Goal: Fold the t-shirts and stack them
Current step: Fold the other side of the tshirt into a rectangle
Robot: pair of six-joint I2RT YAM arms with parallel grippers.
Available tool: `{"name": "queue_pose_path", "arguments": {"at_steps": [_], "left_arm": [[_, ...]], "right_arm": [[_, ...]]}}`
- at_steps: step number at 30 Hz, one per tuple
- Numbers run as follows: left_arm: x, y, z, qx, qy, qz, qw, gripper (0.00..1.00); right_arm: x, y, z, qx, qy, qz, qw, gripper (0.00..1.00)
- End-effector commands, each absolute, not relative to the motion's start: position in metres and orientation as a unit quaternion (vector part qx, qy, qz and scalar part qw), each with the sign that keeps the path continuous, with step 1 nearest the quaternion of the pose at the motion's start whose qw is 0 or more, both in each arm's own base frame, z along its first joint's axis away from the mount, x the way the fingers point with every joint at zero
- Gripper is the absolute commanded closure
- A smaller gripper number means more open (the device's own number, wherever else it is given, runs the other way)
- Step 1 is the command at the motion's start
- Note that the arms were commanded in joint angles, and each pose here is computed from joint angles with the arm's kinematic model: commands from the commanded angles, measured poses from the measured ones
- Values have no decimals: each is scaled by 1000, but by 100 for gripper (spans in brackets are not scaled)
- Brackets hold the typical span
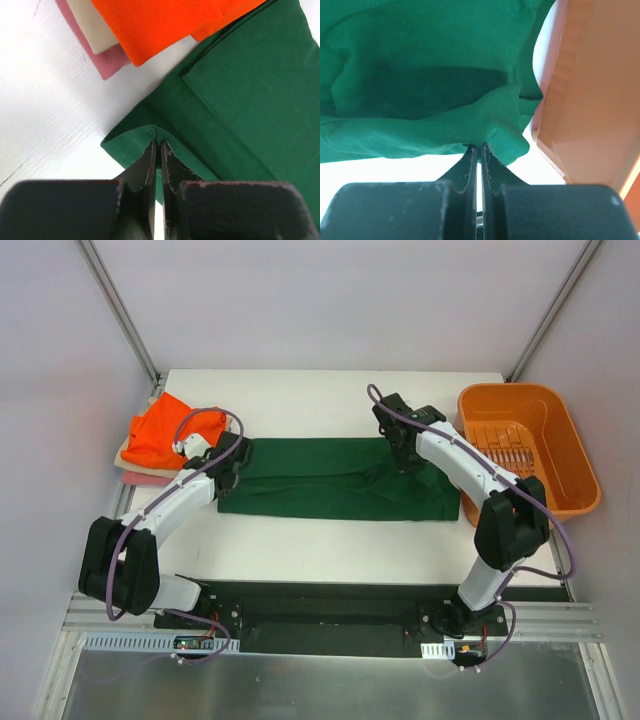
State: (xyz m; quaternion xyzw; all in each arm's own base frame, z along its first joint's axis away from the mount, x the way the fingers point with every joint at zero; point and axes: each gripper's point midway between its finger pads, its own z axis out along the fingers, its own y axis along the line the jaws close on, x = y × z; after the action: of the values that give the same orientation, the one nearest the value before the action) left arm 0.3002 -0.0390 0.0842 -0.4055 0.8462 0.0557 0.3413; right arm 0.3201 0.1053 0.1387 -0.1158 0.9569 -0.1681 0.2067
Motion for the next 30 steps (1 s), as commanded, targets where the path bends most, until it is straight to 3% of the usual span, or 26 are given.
{"name": "queue_pose_path", "arguments": {"at_steps": [1,7,10,12,13,15,16,18,21,24,27,30], "left_arm": [[320,-28,92,-414,837,74,351,100],[331,-26,83,-417,842,81,333,100],[335,-27,80,-408,849,86,326,97],[340,-28,83,-399,852,85,329,87],[345,-29,89,-390,855,83,333,75],[351,-31,99,-376,858,77,342,42],[353,-32,105,-369,859,72,347,34],[355,-36,117,-361,859,57,357,19],[352,-42,132,-345,862,34,370,4],[345,-54,139,-322,871,-2,372,1],[340,-65,134,-291,886,-27,361,1],[331,-76,126,-276,896,-47,345,1]], "right_arm": [[345,105,142,-115,956,-169,211,100],[367,104,135,-98,957,-177,210,99],[382,107,130,-93,956,-175,219,93],[394,111,122,-92,957,-169,219,91],[402,112,118,-92,956,-168,221,87],[418,116,113,-90,956,-160,227,83],[426,117,110,-93,956,-157,228,79],[442,118,109,-93,954,-159,238,56],[448,116,119,-76,953,-169,241,33],[433,108,129,-43,951,-168,255,5],[404,107,126,4,954,-129,270,4],[373,138,109,27,962,1,272,4]]}}
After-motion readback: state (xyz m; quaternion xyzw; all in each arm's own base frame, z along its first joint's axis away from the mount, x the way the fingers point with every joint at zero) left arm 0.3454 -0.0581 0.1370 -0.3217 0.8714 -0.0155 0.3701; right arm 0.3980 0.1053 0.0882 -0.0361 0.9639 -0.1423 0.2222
